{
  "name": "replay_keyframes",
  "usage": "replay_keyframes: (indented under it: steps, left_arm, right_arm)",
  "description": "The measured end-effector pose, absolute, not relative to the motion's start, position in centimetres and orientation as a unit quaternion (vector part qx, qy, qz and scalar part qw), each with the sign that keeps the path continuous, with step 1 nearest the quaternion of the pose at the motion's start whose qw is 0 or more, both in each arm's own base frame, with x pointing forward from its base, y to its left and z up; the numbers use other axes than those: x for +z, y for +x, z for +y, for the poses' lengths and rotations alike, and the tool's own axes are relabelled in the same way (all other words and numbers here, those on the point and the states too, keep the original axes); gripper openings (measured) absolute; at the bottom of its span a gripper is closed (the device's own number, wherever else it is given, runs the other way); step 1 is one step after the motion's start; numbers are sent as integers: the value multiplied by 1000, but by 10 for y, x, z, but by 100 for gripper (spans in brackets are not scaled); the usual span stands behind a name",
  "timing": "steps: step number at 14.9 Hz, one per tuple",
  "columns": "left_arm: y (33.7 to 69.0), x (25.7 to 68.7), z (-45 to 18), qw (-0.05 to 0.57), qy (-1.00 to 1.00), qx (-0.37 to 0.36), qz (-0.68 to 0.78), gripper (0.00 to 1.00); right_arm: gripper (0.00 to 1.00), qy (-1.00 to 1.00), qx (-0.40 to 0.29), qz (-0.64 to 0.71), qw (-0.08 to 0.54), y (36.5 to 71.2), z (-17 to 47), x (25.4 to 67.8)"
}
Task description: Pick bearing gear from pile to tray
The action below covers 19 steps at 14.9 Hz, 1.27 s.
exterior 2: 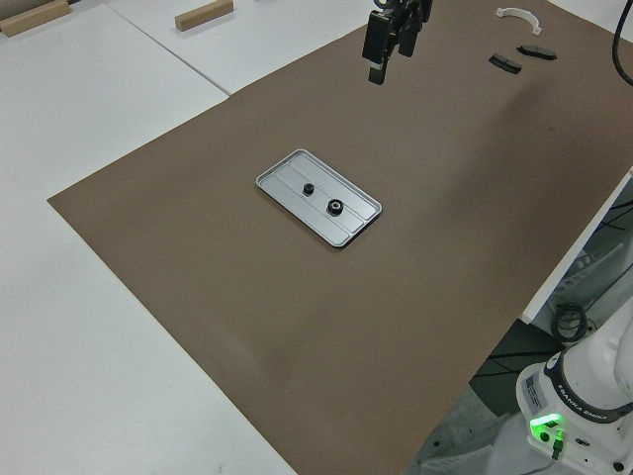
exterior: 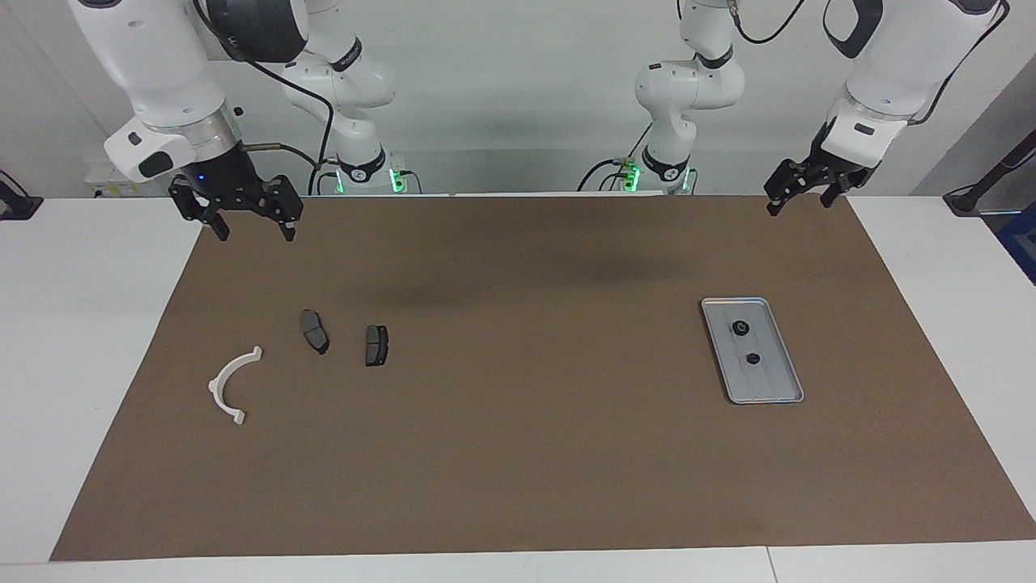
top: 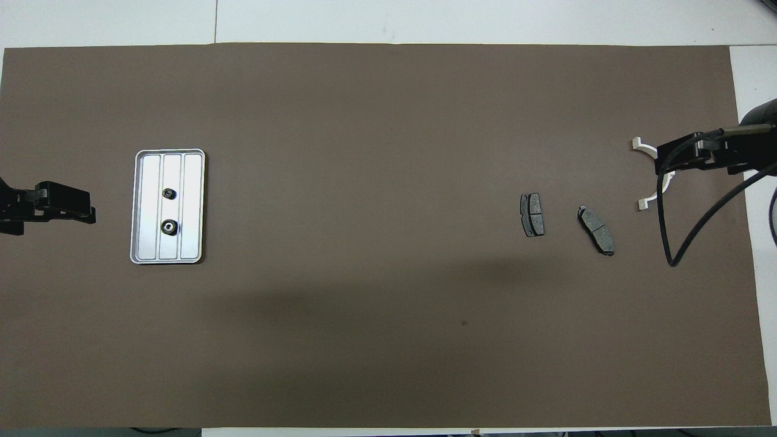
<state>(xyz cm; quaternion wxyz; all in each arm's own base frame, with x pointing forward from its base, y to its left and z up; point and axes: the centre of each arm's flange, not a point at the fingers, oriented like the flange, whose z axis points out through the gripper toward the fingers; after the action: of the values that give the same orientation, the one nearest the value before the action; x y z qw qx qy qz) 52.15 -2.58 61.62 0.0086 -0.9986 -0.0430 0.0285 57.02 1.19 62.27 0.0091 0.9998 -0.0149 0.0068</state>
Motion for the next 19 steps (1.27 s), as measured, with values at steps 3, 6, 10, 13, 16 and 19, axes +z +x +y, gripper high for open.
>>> replay_keyframes:
  steps: [3, 6, 10, 13, 16, 19]
  left_arm:
    - [521, 616, -26, 8, -999, 29, -38, 100]
    - [521, 616, -28, 8, -999, 29, -30, 100]
    - [521, 616, -31, -4, -999, 30, -27, 100]
    - [521, 616, -32, -6, -999, 30, -24, 100]
    - [521, 616, -32, -7, -999, 30, -23, 100]
    - [521, 616, -32, -7, -999, 30, -23, 100]
  right_arm:
    - [100, 1000, 7, -15, 9, 570, 12, 623]
    - [100, 1000, 7, -15, 9, 570, 12, 623]
    - [100, 1000, 7, -15, 9, 570, 12, 623]
    - [100, 1000, 7, -15, 9, 570, 11, 623]
    - [100, 1000, 7, -16, 9, 570, 10, 623]
    - [100, 1000, 7, -18, 9, 570, 8, 623]
